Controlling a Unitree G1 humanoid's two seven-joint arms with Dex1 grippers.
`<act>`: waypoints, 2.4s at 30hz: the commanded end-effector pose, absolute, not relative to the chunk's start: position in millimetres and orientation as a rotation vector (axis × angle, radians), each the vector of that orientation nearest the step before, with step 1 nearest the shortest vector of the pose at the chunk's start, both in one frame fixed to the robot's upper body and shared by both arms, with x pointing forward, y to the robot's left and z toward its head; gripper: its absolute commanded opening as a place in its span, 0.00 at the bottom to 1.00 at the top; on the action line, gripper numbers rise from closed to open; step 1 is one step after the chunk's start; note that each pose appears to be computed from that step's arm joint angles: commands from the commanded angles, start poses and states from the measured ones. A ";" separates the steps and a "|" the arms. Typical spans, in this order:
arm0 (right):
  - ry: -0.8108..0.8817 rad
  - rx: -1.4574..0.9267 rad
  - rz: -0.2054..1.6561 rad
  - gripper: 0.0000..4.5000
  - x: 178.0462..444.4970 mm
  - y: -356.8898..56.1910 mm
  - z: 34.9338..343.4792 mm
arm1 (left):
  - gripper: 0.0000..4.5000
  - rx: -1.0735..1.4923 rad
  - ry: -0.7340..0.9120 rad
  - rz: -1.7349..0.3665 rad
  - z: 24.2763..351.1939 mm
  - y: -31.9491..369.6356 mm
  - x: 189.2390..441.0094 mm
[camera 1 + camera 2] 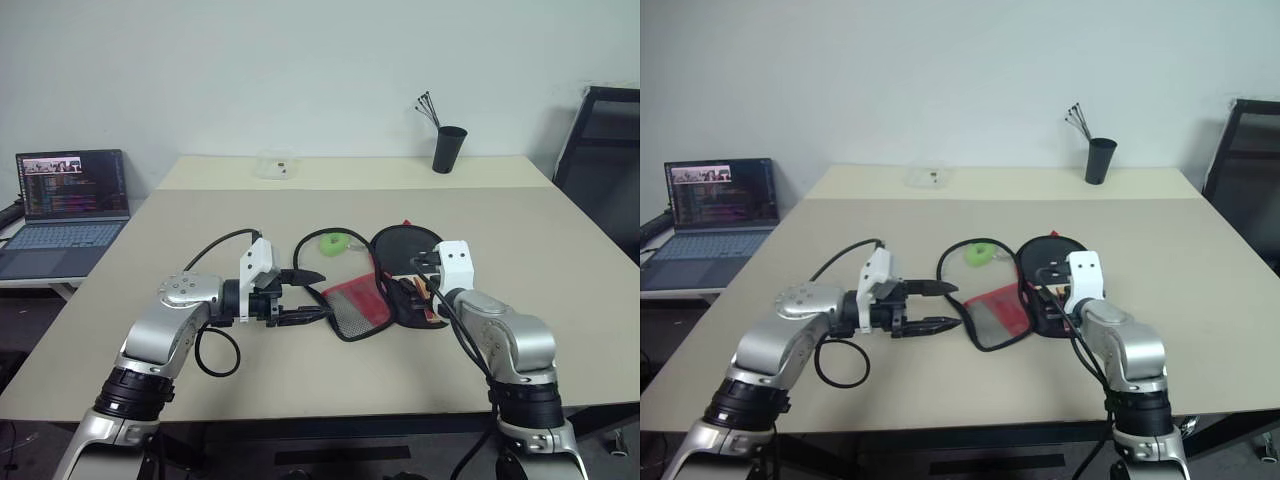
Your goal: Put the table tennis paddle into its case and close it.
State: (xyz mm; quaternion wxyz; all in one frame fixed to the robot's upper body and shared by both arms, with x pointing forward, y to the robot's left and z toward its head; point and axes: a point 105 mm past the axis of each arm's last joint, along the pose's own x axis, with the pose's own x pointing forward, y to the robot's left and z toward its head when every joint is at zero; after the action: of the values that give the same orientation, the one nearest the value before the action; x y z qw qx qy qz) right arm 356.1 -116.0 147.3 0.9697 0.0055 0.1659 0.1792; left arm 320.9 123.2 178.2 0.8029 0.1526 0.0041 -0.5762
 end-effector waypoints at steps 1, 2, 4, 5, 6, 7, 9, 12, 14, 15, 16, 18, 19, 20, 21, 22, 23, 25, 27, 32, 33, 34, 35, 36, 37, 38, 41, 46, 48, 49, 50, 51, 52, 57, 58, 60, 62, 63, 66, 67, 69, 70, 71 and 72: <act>0.192 -0.054 0.609 0.99 328.7 -99.1 191.1 | 0.75 0.347 -0.004 -1.100 178.3 145.3 333.3; 0.179 -0.064 0.631 0.99 325.8 -99.9 194.8 | 0.75 0.347 0.004 -1.087 175.8 148.3 334.2; 0.146 -0.092 0.691 0.99 319.2 -102.0 203.8 | 0.75 0.369 0.030 -1.044 168.1 156.9 339.1; 0.143 -0.106 0.719 0.99 315.9 -104.5 206.8 | 0.75 0.387 0.057 -1.010 161.8 162.9 343.7; 0.140 -0.120 0.733 0.99 314.3 -106.6 208.8 | 0.75 0.402 0.078 -0.984 156.7 167.7 347.5; 0.142 -0.128 0.739 0.99 313.8 -108.9 209.7 | 0.75 0.415 0.097 -0.967 151.8 171.2 350.6; 0.145 -0.143 0.732 0.99 315.7 -112.9 210.1 | 0.75 0.415 0.118 -0.945 146.1 174.0 355.7; 0.141 -0.150 0.733 1.00 316.5 -114.6 211.3 | 0.53 0.407 0.137 -0.923 141.6 175.9 361.3; 0.118 -0.163 0.827 1.00 305.1 -107.6 215.9 | 0.37 0.414 0.151 -0.922 137.1 174.9 363.7; 0.094 -0.168 0.897 1.00 295.8 -102.8 220.1 | 0.29 0.414 0.170 -0.921 132.8 174.7 365.2; 0.073 -0.185 0.948 1.00 288.3 -100.0 223.4 | 0.21 0.413 0.186 -0.915 129.3 175.0 367.1; 0.068 -0.212 1.011 1.00 278.6 -99.0 224.1 | 0.05 0.409 0.213 -0.912 123.5 175.8 370.0; 0.074 -0.219 1.029 1.00 275.7 -99.6 223.2 | 0.01 0.409 0.222 -0.909 121.4 176.2 371.6; 0.081 -0.219 1.044 1.00 273.5 -100.4 222.5 | 0.01 0.409 0.231 -0.911 119.1 175.9 372.6; 0.082 -0.221 1.050 1.00 272.3 -101.1 222.1 | 0.01 0.409 0.236 -0.912 117.2 175.3 373.8; 0.082 -0.221 1.053 1.00 271.9 -101.6 222.0 | 0.01 0.409 0.239 -0.913 116.0 175.0 374.5; 0.081 -0.222 1.053 1.00 271.8 -101.8 221.8 | 0.01 0.410 0.243 -0.913 114.9 174.7 375.2; 0.083 -0.225 1.044 1.00 272.6 -103.0 220.7 | 0.01 0.408 0.260 -0.920 109.6 171.7 376.8; 0.082 -0.222 1.034 1.00 273.5 -104.2 219.9 | 0.01 0.390 0.274 -0.923 104.8 166.6 379.9; 0.089 -0.229 1.020 1.00 274.3 -107.2 216.5 | 0.01 0.374 0.269 -0.902 98.8 153.3 393.4; 0.091 -0.231 1.018 1.00 274.5 -107.7 216.0 | 0.01 0.364 0.259 -0.899 99.4 149.0 396.6; 0.092 -0.234 1.017 1.00 274.7 -108.0 215.7 | 0.01 0.354 0.246 -0.898 100.5 144.4 399.3; 0.092 -0.235 1.015 1.00 275.0 -108.3 215.4 | 0.01 0.345 0.237 -0.900 101.3 139.9 401.7; 0.093 -0.236 1.013 1.00 275.3 -108.6 215.0 | 0.01 0.338 0.230 -0.900 101.3 134.4 404.4; 0.094 -0.237 1.010 1.00 275.7 -108.8 214.6 | 0.01 0.332 0.226 -0.901 100.8 129.7 406.6; 0.094 -0.238 1.007 1.00 276.2 -108.9 214.3 | 0.01 0.329 0.225 -0.901 100.0 125.6 408.7; 0.095 -0.242 0.998 1.00 277.3 -109.6 213.0 | 0.01 0.322 0.216 -0.909 99.1 112.6 414.0; 0.098 -0.248 0.982 1.00 277.6 -112.7 212.2 | 0.01 0.380 0.126 -0.962 120.1 89.0 420.6; 0.104 -0.254 0.968 1.00 277.1 -117.5 212.2 | 0.01 0.393 0.039 -1.008 146.2 73.5 421.8; 0.111 -0.257 0.956 1.00 277.3 -121.4 211.9 | 0.01 0.399 -0.009 -1.031 162.0 65.0 422.1; 0.119 -0.262 0.945 1.00 277.6 -125.5 211.5 | 0.01 0.402 -0.048 -1.050 175.9 57.6 422.0; 0.128 -0.267 0.933 1.00 278.0 -129.9 210.9 | 0.01 0.401 -0.080 -1.067 188.1 50.7 421.9; 0.140 -0.269 0.921 1.00 278.3 -134.5 210.2 | 0.01 0.395 -0.107 -1.080 198.6 44.2 421.9; 0.194 -0.271 0.853 1.00 277.3 -162.1 208.8 | 0.01 0.357 -0.197 -1.155 232.9 3.3 417.9; 0.201 -0.277 0.830 1.00 277.8 -168.4 208.5 | 0.01 0.355 -0.206 -1.169 236.1 -6.8 416.6; 0.213 -0.285 0.786 1.00 278.9 -178.7 208.2 | 0.01 0.353 -0.206 -1.187 237.1 -25.6 414.6; 0.218 -0.288 0.755 1.00 279.9 -184.1 208.1 | 0.01 0.363 -0.192 -1.189 232.0 -36.4 414.2; 0.222 -0.289 0.727 1.00 281.7 -188.3 207.4 | 0.01 0.364 -0.178 -1.178 227.5 -42.2 414.8; 0.232 -0.284 0.668 1.00 286.3 -195.9 205.1 | 0.01 0.386 -0.162 -1.156 219.7 -50.3 415.7; 0.234 -0.279 0.656 1.00 287.6 -197.3 204.5 | 0.01 0.380 -0.160 -1.156 219.2 -50.7 415.8; 0.238 -0.266 0.630 1.00 291.2 -200.7 203.1 | 0.01 0.374 -0.161 -1.150 218.8 -48.6 416.9; 0.240 -0.263 0.621 1.00 292.4 -202.0 202.6 | 0.01 0.373 -0.160 -1.148 218.5 -47.9 417.3; 0.243 -0.258 0.606 1.00 294.6 -203.9 201.8 | 0.01 0.373 -0.156 -1.147 216.8 -46.5 417.7; 0.243 -0.251 0.597 1.00 297.0 -204.7 201.7 | 0.01 0.374 -0.150 -1.144 214.8 -45.1 418.2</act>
State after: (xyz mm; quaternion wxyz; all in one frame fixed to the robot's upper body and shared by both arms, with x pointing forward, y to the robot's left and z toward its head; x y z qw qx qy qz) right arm 293.6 -199.6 191.2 0.9331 -0.1185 0.1374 0.3106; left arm 417.5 -42.8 194.0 0.8235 0.1680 -0.0358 -0.5408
